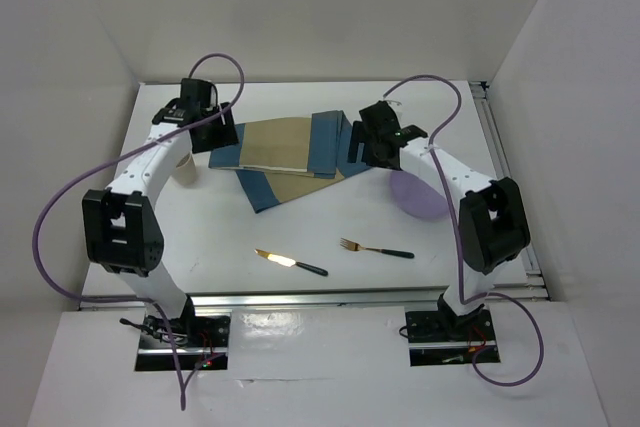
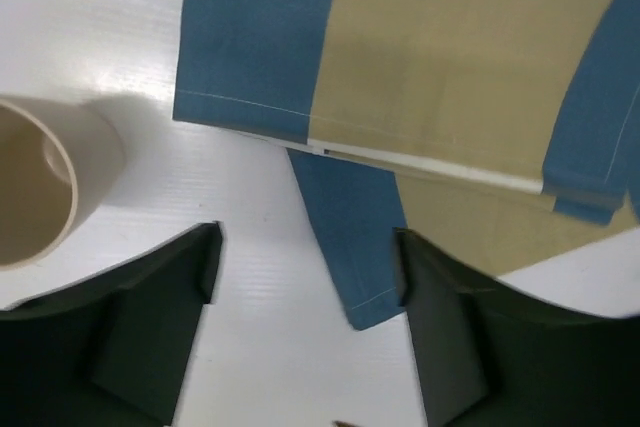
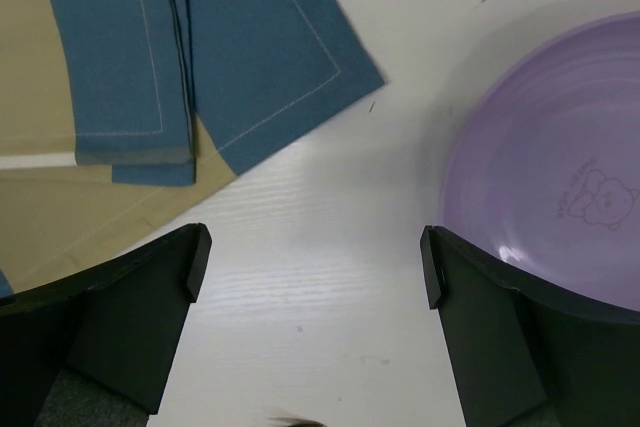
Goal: Set the dinner table for one person
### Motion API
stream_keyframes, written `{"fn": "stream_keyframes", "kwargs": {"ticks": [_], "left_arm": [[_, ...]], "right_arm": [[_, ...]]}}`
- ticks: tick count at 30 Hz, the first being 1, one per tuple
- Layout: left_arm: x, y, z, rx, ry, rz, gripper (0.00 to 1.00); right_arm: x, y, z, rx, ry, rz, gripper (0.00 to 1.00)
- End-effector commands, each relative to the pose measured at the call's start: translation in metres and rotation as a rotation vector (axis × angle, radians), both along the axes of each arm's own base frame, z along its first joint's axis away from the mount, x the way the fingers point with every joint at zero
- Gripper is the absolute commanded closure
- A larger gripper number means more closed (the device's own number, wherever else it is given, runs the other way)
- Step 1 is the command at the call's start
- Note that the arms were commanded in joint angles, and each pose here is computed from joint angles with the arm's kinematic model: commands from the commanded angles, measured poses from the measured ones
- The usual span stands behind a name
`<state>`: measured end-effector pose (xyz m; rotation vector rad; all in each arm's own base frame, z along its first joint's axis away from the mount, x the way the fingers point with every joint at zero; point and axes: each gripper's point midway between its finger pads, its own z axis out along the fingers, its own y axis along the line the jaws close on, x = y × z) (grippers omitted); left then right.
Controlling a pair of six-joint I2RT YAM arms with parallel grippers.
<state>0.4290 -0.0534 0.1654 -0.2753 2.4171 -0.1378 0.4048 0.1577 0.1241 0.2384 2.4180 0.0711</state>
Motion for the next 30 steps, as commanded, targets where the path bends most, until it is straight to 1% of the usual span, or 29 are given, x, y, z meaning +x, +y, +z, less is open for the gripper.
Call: {"fn": "stream_keyframes", "kwargs": {"ticks": [1,3,4,5,8,9,12,13,15,17,18,20,22,23,24,26,27,28,29,30], "left_arm": [[0.01,0.018,-0.023,-0.068,0.095,0.173,0.25],[0.013,0.033,-0.036,-0.103,0.131,0.252,0.36],[0.017,0.034,-0.041,-0.151,0.137,0.286,0.42],[0.021,0.042,-0.053,-0.169,0.155,0.318,0.43],[0.034,0.046,-0.064,-0.2,0.164,0.356,0.43],[0.037,0.045,-0.078,-0.204,0.194,0.372,0.42],[0.047,0.049,-0.089,-0.215,0.207,0.4,0.36],[0.049,0.047,-0.1,-0.224,0.225,0.394,0.35],[0.056,0.045,-0.103,-0.234,0.218,0.387,0.33],[0.06,0.045,-0.115,-0.232,0.232,0.388,0.32],[0.062,0.039,-0.115,-0.243,0.232,0.371,0.32],[0.064,0.039,-0.124,-0.242,0.241,0.372,0.32],[0.061,0.025,-0.131,-0.239,0.256,0.337,0.32],[0.061,0.025,-0.131,-0.239,0.257,0.337,0.32],[0.058,0.014,-0.142,-0.227,0.281,0.308,0.32],[0.054,0.005,-0.15,-0.22,0.308,0.292,0.32],[0.053,-0.005,-0.15,-0.217,0.31,0.273,0.34],[0.048,-0.01,-0.154,-0.212,0.324,0.264,0.44],[0.042,-0.015,-0.159,-0.203,0.34,0.246,0.5],[0.042,-0.022,-0.151,-0.203,0.325,0.229,0.54]], "right_arm": [[-0.013,0.009,0.009,0.043,-0.017,0.043,0.0],[-0.013,0.015,0.015,0.081,-0.05,0.073,0.0],[-0.019,0.016,0.008,0.09,-0.036,0.084,0.0],[-0.021,0.02,0.006,0.09,-0.034,0.107,0.0],[-0.022,0.021,0.009,0.096,-0.045,0.121,0.0],[-0.022,0.021,0.009,0.096,-0.045,0.121,0.0],[-0.024,0.02,0.007,0.086,-0.037,0.127,0.0],[-0.022,0.021,0.011,0.09,-0.045,0.128,0.0],[-0.023,0.018,0.006,0.074,-0.029,0.12,0.0],[-0.021,0.019,0.009,0.077,-0.037,0.12,0.0],[-0.021,0.019,0.009,0.077,-0.037,0.12,0.0],[-0.023,0.018,0.008,0.073,-0.028,0.12,0.0],[-0.023,0.018,0.008,0.073,-0.027,0.12,0.0],[-0.023,0.017,0.008,0.073,-0.03,0.107,0.0],[-0.025,0.016,0.004,0.069,-0.022,0.107,0.0],[-0.027,0.015,0.003,0.065,-0.012,0.107,0.0],[-0.026,0.014,0.003,0.058,-0.015,0.101,0.0],[-0.026,0.014,0.007,0.062,-0.023,0.101,0.0],[-0.028,0.013,0.005,0.064,-0.013,0.094,0.0],[-0.028,0.011,0.005,0.057,-0.016,0.088,0.0]]}}
